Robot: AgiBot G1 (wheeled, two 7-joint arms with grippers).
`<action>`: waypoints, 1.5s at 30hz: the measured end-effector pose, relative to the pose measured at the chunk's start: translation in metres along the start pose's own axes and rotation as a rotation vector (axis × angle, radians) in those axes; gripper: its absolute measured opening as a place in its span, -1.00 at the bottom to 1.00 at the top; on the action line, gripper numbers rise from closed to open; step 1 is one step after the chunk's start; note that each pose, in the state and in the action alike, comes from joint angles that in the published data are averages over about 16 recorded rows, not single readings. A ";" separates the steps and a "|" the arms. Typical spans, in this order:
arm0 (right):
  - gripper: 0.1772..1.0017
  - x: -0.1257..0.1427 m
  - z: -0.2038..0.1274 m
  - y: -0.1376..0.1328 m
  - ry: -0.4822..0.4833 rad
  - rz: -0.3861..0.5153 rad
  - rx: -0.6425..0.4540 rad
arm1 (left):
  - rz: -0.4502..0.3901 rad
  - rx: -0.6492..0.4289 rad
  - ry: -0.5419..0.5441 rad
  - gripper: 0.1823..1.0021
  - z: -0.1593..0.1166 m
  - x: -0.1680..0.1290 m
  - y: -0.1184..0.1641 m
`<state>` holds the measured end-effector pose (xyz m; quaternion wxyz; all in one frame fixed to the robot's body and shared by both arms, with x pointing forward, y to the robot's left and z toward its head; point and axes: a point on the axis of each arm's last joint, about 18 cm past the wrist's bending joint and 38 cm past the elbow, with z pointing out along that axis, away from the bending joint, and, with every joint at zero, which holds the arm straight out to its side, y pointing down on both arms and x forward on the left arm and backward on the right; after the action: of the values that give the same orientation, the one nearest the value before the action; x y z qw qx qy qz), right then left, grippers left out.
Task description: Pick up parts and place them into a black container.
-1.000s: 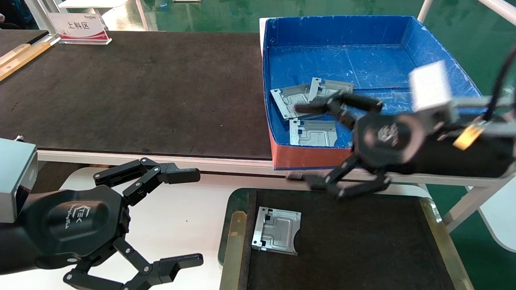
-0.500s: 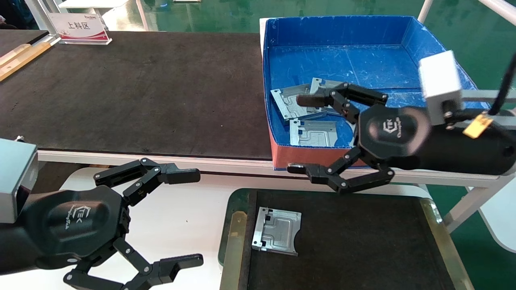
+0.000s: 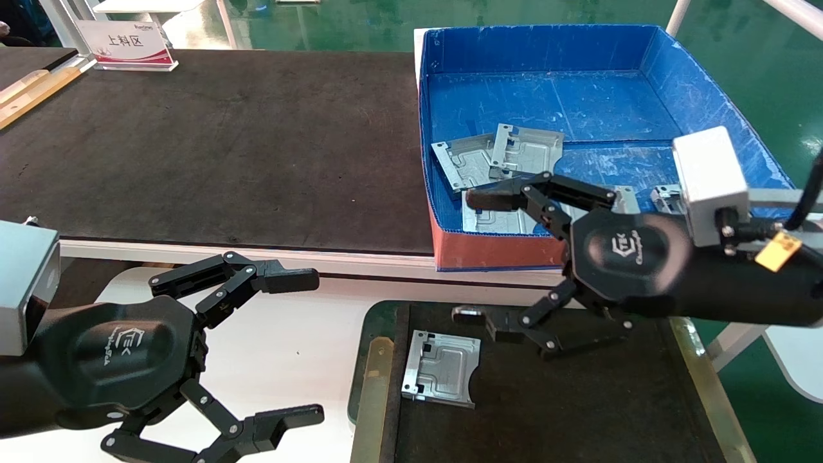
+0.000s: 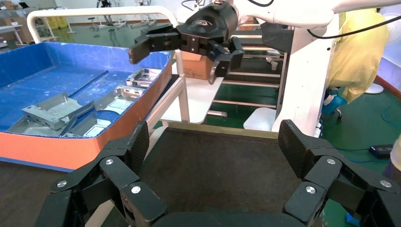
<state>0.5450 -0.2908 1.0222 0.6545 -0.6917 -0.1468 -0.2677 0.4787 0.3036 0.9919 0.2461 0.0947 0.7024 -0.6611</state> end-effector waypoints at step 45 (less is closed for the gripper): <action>1.00 -0.073 -0.024 -0.013 0.020 0.097 -0.030 | 0.000 0.000 0.000 1.00 0.000 0.000 0.000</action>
<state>0.4744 -0.3022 0.9918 0.6577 -0.7050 -0.1026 -0.2447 0.4787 0.3037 0.9919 0.2461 0.0945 0.7024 -0.6612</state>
